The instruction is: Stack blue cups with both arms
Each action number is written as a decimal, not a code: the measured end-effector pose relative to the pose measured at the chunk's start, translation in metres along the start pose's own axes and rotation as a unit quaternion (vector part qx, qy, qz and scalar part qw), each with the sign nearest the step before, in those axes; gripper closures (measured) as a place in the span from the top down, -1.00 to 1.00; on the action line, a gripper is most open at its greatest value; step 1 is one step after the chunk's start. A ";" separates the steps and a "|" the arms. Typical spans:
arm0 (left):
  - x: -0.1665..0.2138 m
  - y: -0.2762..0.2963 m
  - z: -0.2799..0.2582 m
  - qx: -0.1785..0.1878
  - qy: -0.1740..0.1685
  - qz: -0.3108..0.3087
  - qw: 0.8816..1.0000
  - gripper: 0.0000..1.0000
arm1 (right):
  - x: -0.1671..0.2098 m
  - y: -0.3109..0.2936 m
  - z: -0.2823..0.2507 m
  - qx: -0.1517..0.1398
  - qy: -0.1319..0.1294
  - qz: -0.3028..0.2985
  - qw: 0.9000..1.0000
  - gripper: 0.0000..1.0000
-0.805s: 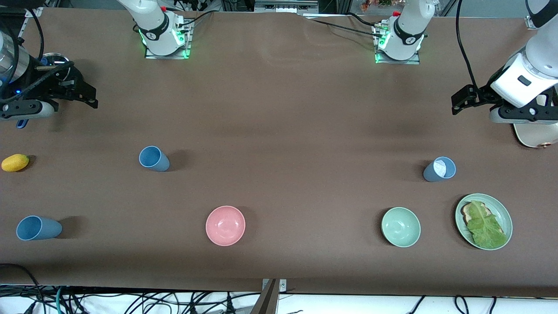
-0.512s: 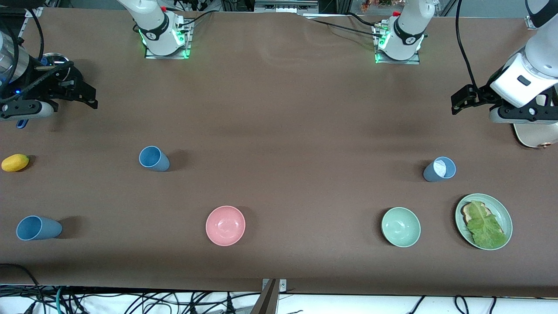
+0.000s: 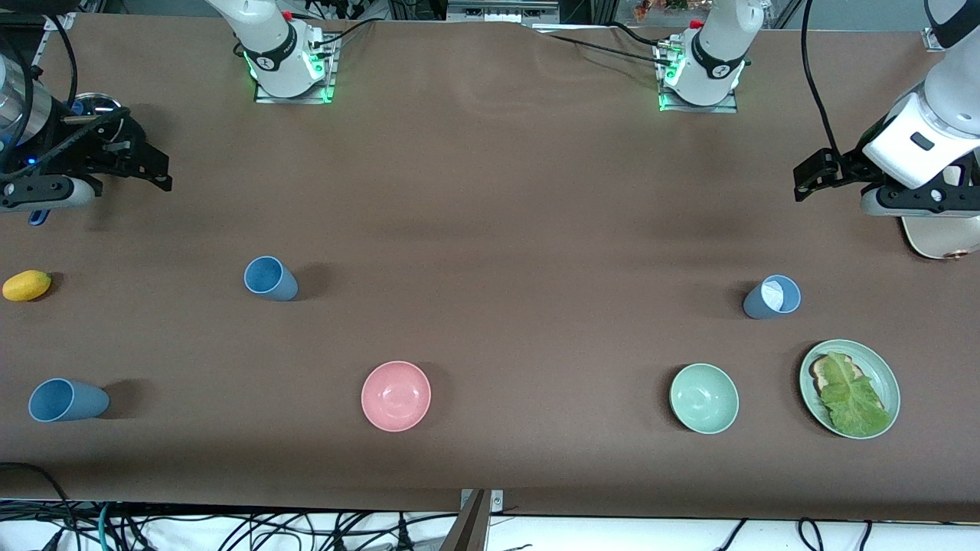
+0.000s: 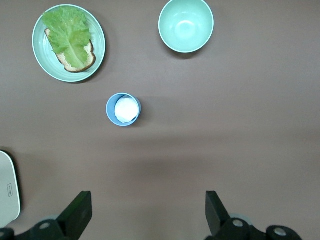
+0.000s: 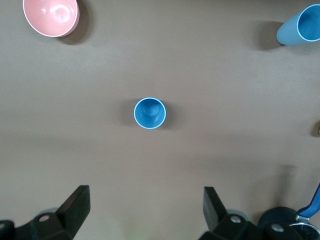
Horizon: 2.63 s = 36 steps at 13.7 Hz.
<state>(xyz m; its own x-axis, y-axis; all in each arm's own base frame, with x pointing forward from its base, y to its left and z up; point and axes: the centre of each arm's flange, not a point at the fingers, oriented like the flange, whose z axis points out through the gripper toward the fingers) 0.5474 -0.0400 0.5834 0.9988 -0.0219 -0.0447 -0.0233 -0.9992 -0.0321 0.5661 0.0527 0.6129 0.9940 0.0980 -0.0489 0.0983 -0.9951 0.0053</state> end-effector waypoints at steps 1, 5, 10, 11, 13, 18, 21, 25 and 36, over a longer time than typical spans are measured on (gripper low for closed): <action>0.000 0.000 0.000 0.000 0.000 0.000 1.000 1.00 | 0.000 0.000 0.000 0.000 0.000 0.000 1.000 1.00; 0.000 -0.001 0.000 0.000 0.000 -0.001 1.000 1.00 | 0.000 0.000 0.001 0.000 -0.002 0.000 1.000 1.00; 0.000 -0.001 -0.001 0.000 0.001 -0.001 1.000 1.00 | 0.002 0.000 0.005 0.000 -0.008 0.000 1.000 1.00; 0.000 -0.001 -0.001 0.000 0.001 -0.001 1.000 1.00 | 0.002 0.000 0.006 0.000 -0.008 -0.001 1.000 1.00; 0.000 -0.002 -0.001 0.000 0.001 -0.001 1.000 1.00 | 0.002 0.000 0.006 0.001 -0.009 -0.001 1.000 1.00; 0.000 -0.004 -0.001 0.000 0.001 -0.003 1.000 1.00 | 0.002 0.000 0.008 0.001 -0.011 -0.001 1.000 1.00; 0.000 -0.005 -0.001 0.000 0.002 -0.005 1.000 1.00 | 0.002 0.000 0.008 0.001 -0.011 -0.001 1.000 1.00; 0.001 -0.006 -0.002 -0.001 0.002 -0.005 1.000 1.00 | 0.002 0.000 0.008 0.001 -0.011 -0.001 1.000 1.00; 0.079 -0.100 0.186 -0.018 -0.078 -0.016 0.997 1.00 | 0.034 0.002 0.142 -0.003 -0.049 -0.007 0.999 1.00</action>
<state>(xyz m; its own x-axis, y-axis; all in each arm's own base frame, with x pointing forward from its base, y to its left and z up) 0.6208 0.0640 0.3972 0.9798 0.0133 -0.1995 0.0135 -0.9999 -0.0003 0.5936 0.0526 0.4695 0.9830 0.1096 -0.1473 0.1124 -0.9936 0.0105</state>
